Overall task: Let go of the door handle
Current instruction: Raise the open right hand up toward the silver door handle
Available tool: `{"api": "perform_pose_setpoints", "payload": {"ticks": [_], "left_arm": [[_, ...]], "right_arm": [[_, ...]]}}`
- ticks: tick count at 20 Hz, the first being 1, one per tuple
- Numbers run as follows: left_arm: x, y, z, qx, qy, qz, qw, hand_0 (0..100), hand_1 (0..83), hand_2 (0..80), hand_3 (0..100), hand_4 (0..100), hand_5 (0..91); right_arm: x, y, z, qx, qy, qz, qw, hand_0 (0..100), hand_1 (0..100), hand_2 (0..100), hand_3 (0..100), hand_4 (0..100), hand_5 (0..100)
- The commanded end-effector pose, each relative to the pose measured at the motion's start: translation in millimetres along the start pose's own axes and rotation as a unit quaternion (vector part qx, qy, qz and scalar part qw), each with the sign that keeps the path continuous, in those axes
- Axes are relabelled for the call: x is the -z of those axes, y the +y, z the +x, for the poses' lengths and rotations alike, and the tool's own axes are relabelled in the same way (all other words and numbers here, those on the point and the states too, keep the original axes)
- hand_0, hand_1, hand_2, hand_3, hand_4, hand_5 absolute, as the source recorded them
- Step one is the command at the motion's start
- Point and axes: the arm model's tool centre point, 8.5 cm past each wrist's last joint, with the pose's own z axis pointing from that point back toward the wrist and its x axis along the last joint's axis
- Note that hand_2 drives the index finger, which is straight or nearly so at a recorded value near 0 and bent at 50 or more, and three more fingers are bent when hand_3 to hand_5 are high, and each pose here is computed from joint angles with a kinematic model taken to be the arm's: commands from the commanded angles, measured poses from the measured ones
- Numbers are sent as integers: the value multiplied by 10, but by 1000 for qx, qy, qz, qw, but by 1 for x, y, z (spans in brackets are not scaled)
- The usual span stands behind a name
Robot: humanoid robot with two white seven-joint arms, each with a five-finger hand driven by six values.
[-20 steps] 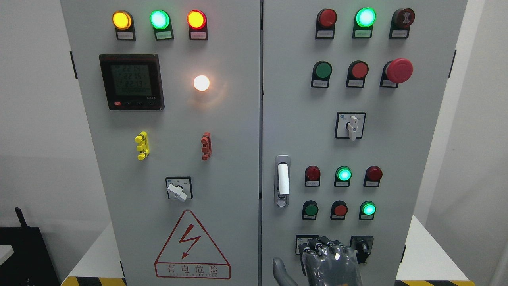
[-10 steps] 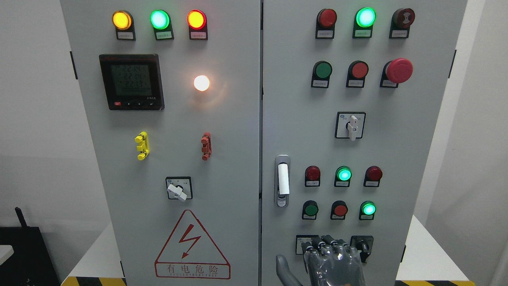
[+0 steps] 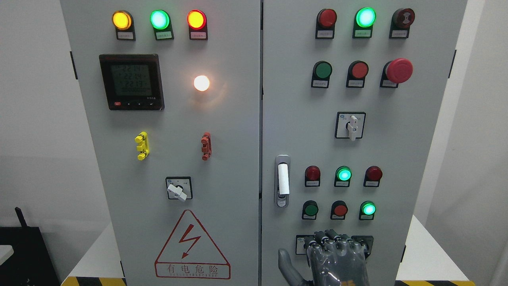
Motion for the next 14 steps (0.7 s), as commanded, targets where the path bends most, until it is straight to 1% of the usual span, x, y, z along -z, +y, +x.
{"api": "perform_pose_setpoints", "payload": {"ticks": [1, 5, 8, 14], "left_arm": [[0, 0, -1, -1, 3, 0, 1000, 120, 389, 0, 0, 0, 0], [0, 0, -1, -1, 3, 0, 1000, 120, 389, 0, 0, 0, 0], [0, 0, -1, -1, 3, 0, 1000, 120, 389, 0, 0, 0, 0], [0, 0, -1, -1, 3, 0, 1000, 120, 389, 0, 0, 0, 0]], "right_arm": [[15, 5, -6, -7, 2, -6, 1000, 394, 0, 935, 1000, 908, 960], [25, 13, -2, -8, -4, -2, 1000, 396, 0, 936, 1000, 891, 961], [36, 11, -1, -9, -8, -11, 1000, 397, 0, 936, 1000, 898, 961], [34, 15, 5, -5, -15, -4, 1000, 396, 4, 939, 1000, 902, 960]]}}
